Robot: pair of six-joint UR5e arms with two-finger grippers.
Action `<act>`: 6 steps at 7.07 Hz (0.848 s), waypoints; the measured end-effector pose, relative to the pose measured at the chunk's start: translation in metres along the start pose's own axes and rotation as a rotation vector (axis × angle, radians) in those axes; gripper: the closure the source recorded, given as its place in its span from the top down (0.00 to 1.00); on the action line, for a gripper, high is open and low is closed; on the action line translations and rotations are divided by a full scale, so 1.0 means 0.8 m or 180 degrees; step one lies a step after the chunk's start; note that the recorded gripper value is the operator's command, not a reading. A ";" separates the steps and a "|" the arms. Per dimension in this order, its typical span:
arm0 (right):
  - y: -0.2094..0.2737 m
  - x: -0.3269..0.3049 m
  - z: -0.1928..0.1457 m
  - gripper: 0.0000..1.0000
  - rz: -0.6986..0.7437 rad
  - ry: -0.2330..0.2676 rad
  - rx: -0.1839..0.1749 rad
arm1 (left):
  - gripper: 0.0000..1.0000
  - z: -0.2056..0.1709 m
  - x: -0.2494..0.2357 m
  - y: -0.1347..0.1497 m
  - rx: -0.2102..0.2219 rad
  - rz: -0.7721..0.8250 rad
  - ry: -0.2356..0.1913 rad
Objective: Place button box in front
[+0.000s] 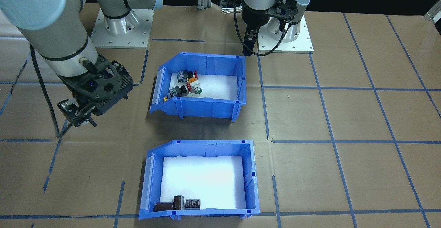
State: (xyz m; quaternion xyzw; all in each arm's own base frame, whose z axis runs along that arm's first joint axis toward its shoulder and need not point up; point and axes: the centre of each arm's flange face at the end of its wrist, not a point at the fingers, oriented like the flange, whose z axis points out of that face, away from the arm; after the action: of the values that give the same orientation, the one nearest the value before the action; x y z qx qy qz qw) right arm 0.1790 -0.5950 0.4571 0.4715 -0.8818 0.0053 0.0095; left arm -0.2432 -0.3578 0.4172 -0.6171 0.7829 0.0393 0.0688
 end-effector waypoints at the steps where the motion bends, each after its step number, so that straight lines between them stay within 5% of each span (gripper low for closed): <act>1: -0.040 -0.009 0.015 1.00 -0.0442 -0.0022 -0.0016 | 0.98 0.021 -0.012 0.011 -0.0004 -0.0102 0.0019; 6: -0.218 -0.091 0.080 1.00 -0.1680 -0.0078 -0.0030 | 0.99 0.105 -0.051 0.113 -0.0081 -0.0456 0.0087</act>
State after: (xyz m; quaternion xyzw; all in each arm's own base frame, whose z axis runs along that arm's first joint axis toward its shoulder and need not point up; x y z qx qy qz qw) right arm 0.3635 -0.6322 0.3915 0.6852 -0.7284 -0.0071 0.0020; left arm -0.3167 -0.2853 0.3384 -0.6729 0.7370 0.0358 0.0529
